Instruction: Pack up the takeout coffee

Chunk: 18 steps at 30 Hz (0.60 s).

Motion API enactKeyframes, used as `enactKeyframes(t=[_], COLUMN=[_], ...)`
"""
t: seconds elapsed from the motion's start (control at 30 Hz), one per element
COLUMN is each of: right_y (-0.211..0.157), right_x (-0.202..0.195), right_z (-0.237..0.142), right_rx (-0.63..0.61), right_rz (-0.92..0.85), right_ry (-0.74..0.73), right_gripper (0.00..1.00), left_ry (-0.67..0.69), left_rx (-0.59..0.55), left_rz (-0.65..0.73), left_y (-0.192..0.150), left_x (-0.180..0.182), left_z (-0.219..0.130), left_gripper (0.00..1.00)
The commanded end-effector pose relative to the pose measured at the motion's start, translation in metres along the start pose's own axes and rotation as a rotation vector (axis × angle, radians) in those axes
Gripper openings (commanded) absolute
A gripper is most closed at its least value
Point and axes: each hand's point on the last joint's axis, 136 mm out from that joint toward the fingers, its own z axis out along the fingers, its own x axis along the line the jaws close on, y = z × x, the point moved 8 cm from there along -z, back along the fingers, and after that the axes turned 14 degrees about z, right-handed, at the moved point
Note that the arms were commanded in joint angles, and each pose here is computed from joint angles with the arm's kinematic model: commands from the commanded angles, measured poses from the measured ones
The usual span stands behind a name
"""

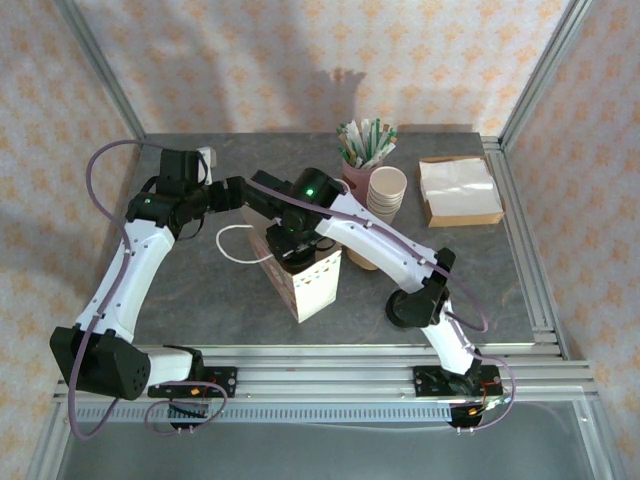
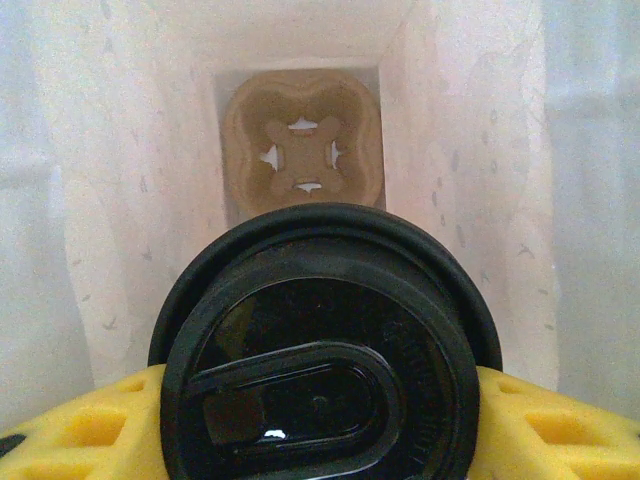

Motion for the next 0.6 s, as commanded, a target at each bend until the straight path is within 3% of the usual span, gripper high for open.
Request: enactKeyframes(t=[0.0,0.37,0.57], right_y=[-0.015,-0.011,-0.018], right_x=[-0.027,-0.032,-0.031], right_z=[-0.025,-0.046,-0.034], right_rx=[0.034,-0.042,0.022], right_rz=[0.039,0.062,0.044], right_ry=[-0.088,-0.039,-0.070], right_gripper=[0.61,0.60,0.60], left_ry=[-0.006,-0.002,0.000], left_rx=[0.012,0.008,0.010], left_rz=[-0.005,-0.003,-0.003], left_y=[-0.002,-0.001,-0.002], left_x=[0.001,0.001,0.001], left_z=[0.002,0.001,0.002], left_gripper=[0.89,0.88,0.88])
